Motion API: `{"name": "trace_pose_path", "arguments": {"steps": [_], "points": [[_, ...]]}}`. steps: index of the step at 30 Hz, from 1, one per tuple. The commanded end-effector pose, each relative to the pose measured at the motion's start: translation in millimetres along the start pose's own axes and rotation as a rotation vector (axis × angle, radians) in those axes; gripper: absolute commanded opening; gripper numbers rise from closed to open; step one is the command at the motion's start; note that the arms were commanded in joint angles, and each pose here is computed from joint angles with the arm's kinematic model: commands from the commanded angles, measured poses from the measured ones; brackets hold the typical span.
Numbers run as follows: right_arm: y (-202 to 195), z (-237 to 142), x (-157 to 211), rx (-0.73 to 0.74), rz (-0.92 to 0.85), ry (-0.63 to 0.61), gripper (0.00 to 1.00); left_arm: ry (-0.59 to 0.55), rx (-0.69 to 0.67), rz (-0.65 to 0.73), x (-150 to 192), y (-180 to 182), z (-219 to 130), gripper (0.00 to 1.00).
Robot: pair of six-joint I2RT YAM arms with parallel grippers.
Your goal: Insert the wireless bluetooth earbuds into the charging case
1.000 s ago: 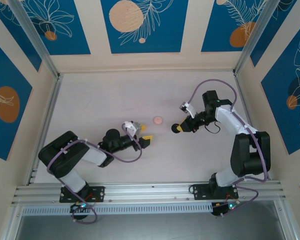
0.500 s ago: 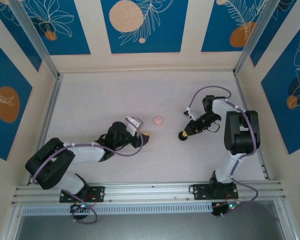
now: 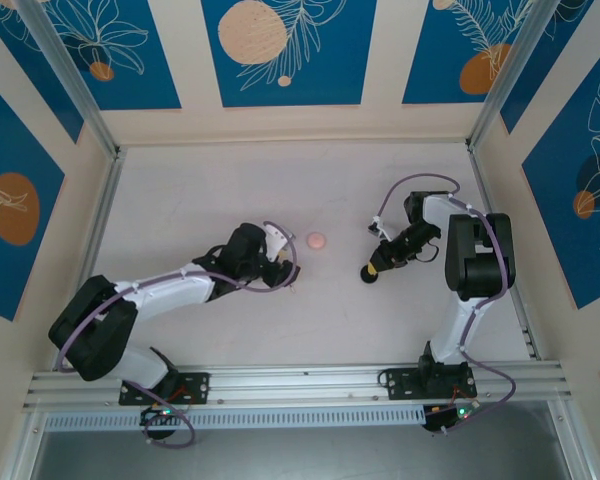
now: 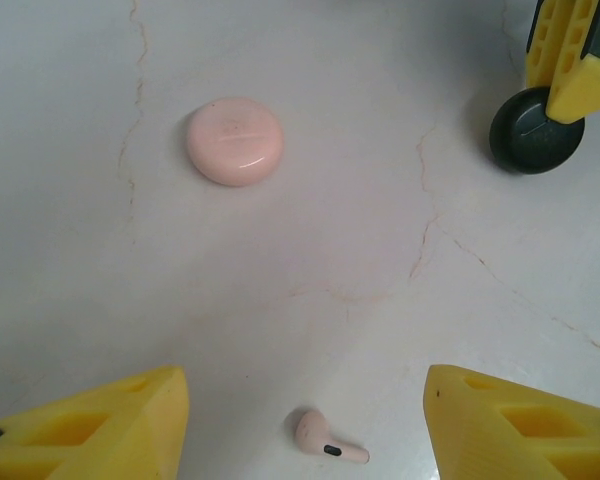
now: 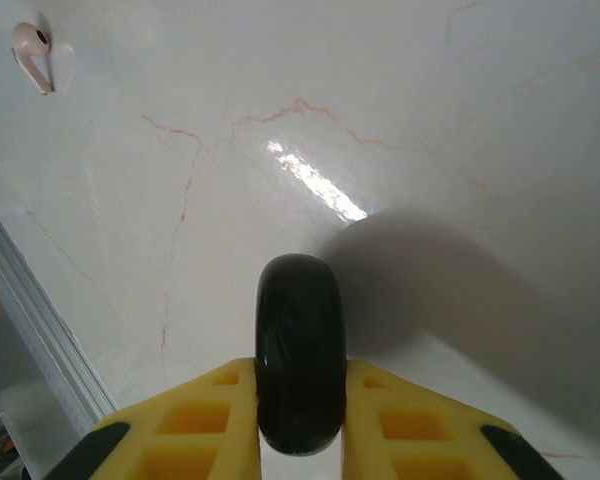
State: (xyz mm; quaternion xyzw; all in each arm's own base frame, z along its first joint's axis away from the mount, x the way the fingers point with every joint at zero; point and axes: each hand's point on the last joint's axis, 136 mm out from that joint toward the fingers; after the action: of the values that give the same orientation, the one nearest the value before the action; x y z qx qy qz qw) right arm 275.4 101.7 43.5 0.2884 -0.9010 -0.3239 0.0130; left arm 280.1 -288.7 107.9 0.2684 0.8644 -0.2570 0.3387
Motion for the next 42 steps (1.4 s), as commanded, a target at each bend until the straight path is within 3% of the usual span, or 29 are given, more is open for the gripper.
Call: {"name": "trace_pose_path", "arguments": {"steps": [1, 12, 24, 33, 42], "points": [[-4.1, -4.7, -1.2, 0.017, 0.012, 0.002, 0.25, 0.102, -0.03, 0.023, 8.8, 1.3, -0.4, 0.62], [-16.7, -9.2, -2.8, 0.06, 0.02, -0.024, 0.37, 0.244, -0.059, -0.009, -4.9, 0.6, 10.2, 0.61], [-16.3, -40.3, -24.3, 0.148, 0.026, -0.133, 0.55, 0.35, -0.119, -0.046, -19.9, 6.0, 34.0, 0.6], [9.3, -90.9, -50.4, 0.225, 0.001, -0.454, 0.63, 0.437, -0.176, -0.089, -36.8, 8.6, 50.6, 0.6], [33.2, -138.8, -44.2, 0.248, 0.104, -0.801, 0.67, 0.477, -0.194, -0.105, -52.6, 5.5, 71.7, 0.6]]}}
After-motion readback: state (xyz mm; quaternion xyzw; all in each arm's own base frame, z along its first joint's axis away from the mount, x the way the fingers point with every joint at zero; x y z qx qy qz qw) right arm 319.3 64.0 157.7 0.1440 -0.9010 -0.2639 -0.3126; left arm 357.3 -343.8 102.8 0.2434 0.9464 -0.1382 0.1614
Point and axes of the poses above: each hand's point on the last joint's axis, 136 mm out from that joint toward the fingers, its own z axis out along the fingers, its own y axis along the line the jaws close on, x = y × z, and after that the axes turned 7 degrees about -z, right-handed
